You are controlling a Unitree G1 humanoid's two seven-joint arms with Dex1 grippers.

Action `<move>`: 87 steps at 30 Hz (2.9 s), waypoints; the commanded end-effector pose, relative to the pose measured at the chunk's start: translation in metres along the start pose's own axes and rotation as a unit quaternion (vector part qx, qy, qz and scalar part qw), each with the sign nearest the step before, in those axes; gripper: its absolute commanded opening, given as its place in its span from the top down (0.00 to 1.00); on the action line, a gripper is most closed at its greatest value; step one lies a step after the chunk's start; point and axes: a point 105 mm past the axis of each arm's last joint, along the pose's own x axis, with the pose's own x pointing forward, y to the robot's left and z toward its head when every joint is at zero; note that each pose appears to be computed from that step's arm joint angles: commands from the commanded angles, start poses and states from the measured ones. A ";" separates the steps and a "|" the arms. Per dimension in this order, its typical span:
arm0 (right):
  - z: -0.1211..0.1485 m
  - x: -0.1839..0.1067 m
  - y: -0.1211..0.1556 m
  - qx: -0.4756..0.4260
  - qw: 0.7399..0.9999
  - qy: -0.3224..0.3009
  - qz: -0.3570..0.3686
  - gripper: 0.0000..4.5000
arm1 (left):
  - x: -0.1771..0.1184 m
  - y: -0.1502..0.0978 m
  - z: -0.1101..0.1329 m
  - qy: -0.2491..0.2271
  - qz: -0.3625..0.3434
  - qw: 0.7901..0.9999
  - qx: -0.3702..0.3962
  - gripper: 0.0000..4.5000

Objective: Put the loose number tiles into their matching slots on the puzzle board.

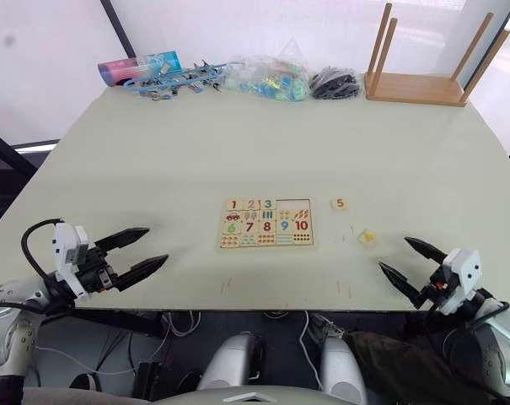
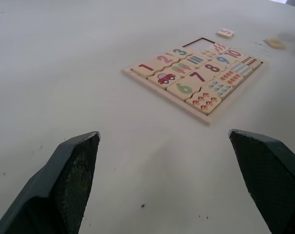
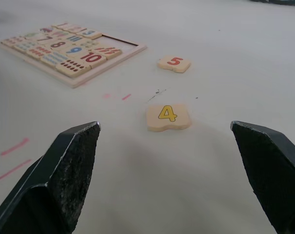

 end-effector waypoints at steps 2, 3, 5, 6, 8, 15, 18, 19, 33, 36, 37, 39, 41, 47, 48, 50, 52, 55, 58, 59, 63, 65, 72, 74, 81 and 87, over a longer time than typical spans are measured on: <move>0.011 0.015 -0.005 -0.033 0.999 0.011 0.018 0.00 | 0.005 -0.007 0.016 -0.005 -0.069 0.997 0.039 0.00; 0.010 0.019 -0.005 -0.038 0.999 0.019 0.022 0.00 | 0.006 -0.009 0.019 -0.002 -0.085 0.995 0.045 0.00; 0.008 0.024 -0.006 -0.042 0.998 0.033 0.027 0.00 | 0.007 -0.011 0.022 0.000 -0.110 0.993 0.050 0.00; 0.008 0.030 -0.006 -0.045 0.998 0.042 0.030 0.00 | 0.008 -0.012 0.026 -0.002 -0.126 0.990 0.058 0.00; 0.006 0.039 -0.005 -0.049 0.997 0.056 0.034 0.00 | 0.011 -0.014 0.031 -0.005 -0.153 0.986 0.070 0.00; 0.000 0.053 -0.009 -0.041 0.994 0.100 0.022 0.00 | 0.016 -0.019 0.042 -0.020 -0.221 0.971 0.094 0.00; -0.006 0.052 -0.012 -0.034 0.992 0.125 0.013 0.00 | 0.017 -0.019 0.044 -0.024 -0.233 0.967 0.100 0.00; -0.008 0.053 -0.012 -0.032 0.991 0.129 0.011 0.00 | 0.018 -0.018 0.045 -0.026 -0.236 0.966 0.102 0.00; -0.002 0.055 -0.004 -0.040 0.992 0.122 -0.004 0.66 | 0.021 -0.018 0.047 -0.037 -0.252 0.961 0.109 0.00; 0.001 0.053 -0.003 -0.032 0.993 0.115 -0.025 0.66 | 0.021 -0.019 0.048 -0.039 -0.254 0.960 0.110 0.00; 0.002 0.052 -0.001 -0.025 0.993 0.110 -0.037 0.66 | 0.021 -0.019 0.048 -0.039 -0.254 0.960 0.110 0.00; 0.005 0.049 0.002 -0.011 0.993 0.104 -0.062 0.66 | 0.021 -0.020 0.048 -0.040 -0.255 0.960 0.110 0.00; 0.006 0.046 0.006 0.001 0.990 0.104 -0.097 0.66 | 0.021 -0.021 0.049 -0.041 -0.256 0.960 0.110 0.00; 0.014 0.045 0.035 0.062 0.977 0.088 -0.183 0.66 | 0.024 -0.023 0.051 -0.046 -0.262 0.957 0.111 0.00; 0.016 0.046 0.039 0.069 0.974 0.087 -0.195 0.66 | 0.025 -0.023 0.051 -0.047 -0.265 0.957 0.111 0.00; 0.017 0.048 0.046 0.086 0.967 0.085 -0.226 0.66 | 0.027 -0.023 0.053 -0.049 -0.269 0.955 0.113 0.00; 0.019 0.051 0.052 0.093 0.962 0.081 -0.243 0.66 | 0.029 -0.023 0.054 -0.051 -0.274 0.954 0.115 0.00; 0.018 0.054 0.057 0.107 0.955 0.079 -0.264 0.66 | 0.031 -0.023 0.055 -0.053 -0.277 0.952 0.117 0.00; 0.013 0.057 0.062 0.125 0.948 0.084 -0.281 0.66 | 0.033 -0.022 0.056 -0.054 -0.280 0.951 0.119 0.00; 0.012 0.057 0.062 0.124 0.946 0.086 -0.286 0.66 | 0.033 -0.022 0.056 -0.054 -0.280 0.951 0.119 0.00; 0.007 0.055 0.061 0.136 0.939 0.090 -0.302 0.66 | 0.033 -0.022 0.056 -0.055 -0.281 0.951 0.119 0.00; 0.005 0.057 0.062 0.142 0.940 0.089 -0.299 0.66 | 0.033 -0.023 0.056 -0.055 -0.283 0.950 0.118 0.00; 0.011 0.060 0.068 0.148 0.948 0.066 -0.272 0.32 | 0.028 -0.025 0.056 -0.054 -0.282 0.951 0.118 0.00; 0.017 0.058 0.067 0.135 0.954 0.052 -0.263 0.13 | 0.027 -0.026 0.056 -0.054 -0.281 0.951 0.117 0.00; 0.033 0.042 0.061 0.076 0.984 0.025 -0.161 0.01 | 0.021 -0.026 0.054 -0.052 -0.272 0.954 0.113 0.00; 0.038 0.030 0.041 0.030 0.999 0.040 -0.012 0.01 | 0.020 -0.027 0.052 -0.056 -0.266 0.956 0.110 0.00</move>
